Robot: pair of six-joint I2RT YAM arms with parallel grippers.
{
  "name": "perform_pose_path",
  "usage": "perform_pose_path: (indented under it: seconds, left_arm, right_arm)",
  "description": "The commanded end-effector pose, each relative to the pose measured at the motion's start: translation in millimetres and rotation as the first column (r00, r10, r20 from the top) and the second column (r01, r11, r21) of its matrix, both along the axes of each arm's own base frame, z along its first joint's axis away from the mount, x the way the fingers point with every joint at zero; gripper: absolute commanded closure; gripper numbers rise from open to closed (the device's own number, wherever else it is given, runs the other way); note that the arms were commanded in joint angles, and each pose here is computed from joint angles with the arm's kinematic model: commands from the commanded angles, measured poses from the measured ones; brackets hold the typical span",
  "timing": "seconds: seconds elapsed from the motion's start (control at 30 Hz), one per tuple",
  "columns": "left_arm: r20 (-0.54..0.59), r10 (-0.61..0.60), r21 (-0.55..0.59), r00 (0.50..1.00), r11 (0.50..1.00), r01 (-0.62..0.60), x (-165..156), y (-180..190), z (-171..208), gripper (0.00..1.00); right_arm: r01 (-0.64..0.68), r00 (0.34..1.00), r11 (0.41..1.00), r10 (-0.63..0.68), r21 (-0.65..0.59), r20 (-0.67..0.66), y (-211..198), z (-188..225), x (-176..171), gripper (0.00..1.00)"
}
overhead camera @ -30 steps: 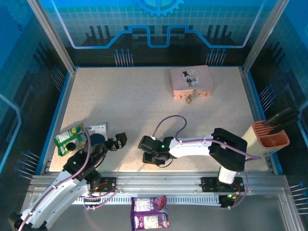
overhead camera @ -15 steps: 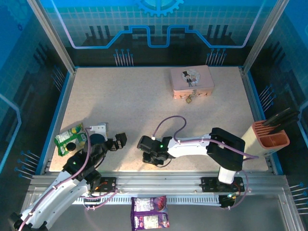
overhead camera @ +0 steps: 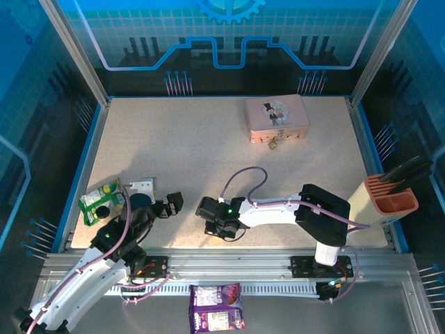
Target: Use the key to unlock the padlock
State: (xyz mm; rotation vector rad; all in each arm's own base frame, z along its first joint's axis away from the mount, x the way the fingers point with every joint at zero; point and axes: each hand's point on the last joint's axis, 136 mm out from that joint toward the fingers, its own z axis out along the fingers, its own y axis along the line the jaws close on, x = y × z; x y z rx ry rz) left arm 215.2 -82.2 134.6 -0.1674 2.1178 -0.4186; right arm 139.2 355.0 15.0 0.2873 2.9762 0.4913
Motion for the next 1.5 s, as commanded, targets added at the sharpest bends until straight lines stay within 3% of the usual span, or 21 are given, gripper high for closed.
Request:
perform_pose_path:
  seconds: [0.0,0.2,0.37,0.5,0.67,0.8,0.97,1.47]
  left_arm:
    - [0.01,0.006,-0.015,1.0,1.0,-0.006,-0.5,0.3,4.5,0.01]
    - [0.009,0.008,-0.014,1.0,1.0,-0.008,-0.4,0.6,3.8,0.01]
    - [0.011,-0.025,-0.027,1.0,0.999,0.025,-1.0,-5.9,5.3,0.01]
    - [0.012,-0.1,-0.063,0.995,0.993,0.1,0.4,-22.7,7.1,0.01]
    - [-0.013,-0.108,-0.056,0.994,0.993,0.108,3.0,-26.1,1.4,0.01]
    - [0.01,-0.09,-0.056,0.996,0.994,0.09,1.8,-21.3,4.9,0.01]
    - [0.049,-0.085,-0.072,0.995,0.994,0.088,-1.0,-18.5,7.9,0.01]
    - [0.054,-0.093,-0.073,0.994,0.993,0.097,-0.6,-20.0,8.4,0.01]
  right_arm:
    - [0.0,0.998,0.998,0.003,-0.057,0.059,-7.2,0.2,5.0,0.93]
    - [-0.086,0.981,0.996,0.091,-0.034,0.173,-1.2,22.4,15.1,1.0]
    - [-0.301,0.893,0.953,0.265,0.045,0.363,15.7,50.6,22.8,1.0]
    - [-0.341,0.85,0.929,0.239,0.144,0.47,4.0,56.4,22.2,1.0]
    - [-0.291,0.871,0.954,0.234,0.07,0.432,-29.7,45.7,21.7,1.0]
    - [-0.321,0.868,0.947,0.297,-0.006,0.397,-25.9,43.2,21.8,0.81]
    - [-0.356,0.862,0.931,0.362,-0.084,0.354,-11.9,39.1,26.2,0.68]
    - [-0.343,0.896,0.898,0.4,-0.275,0.19,-14.1,11.0,29.0,0.62]
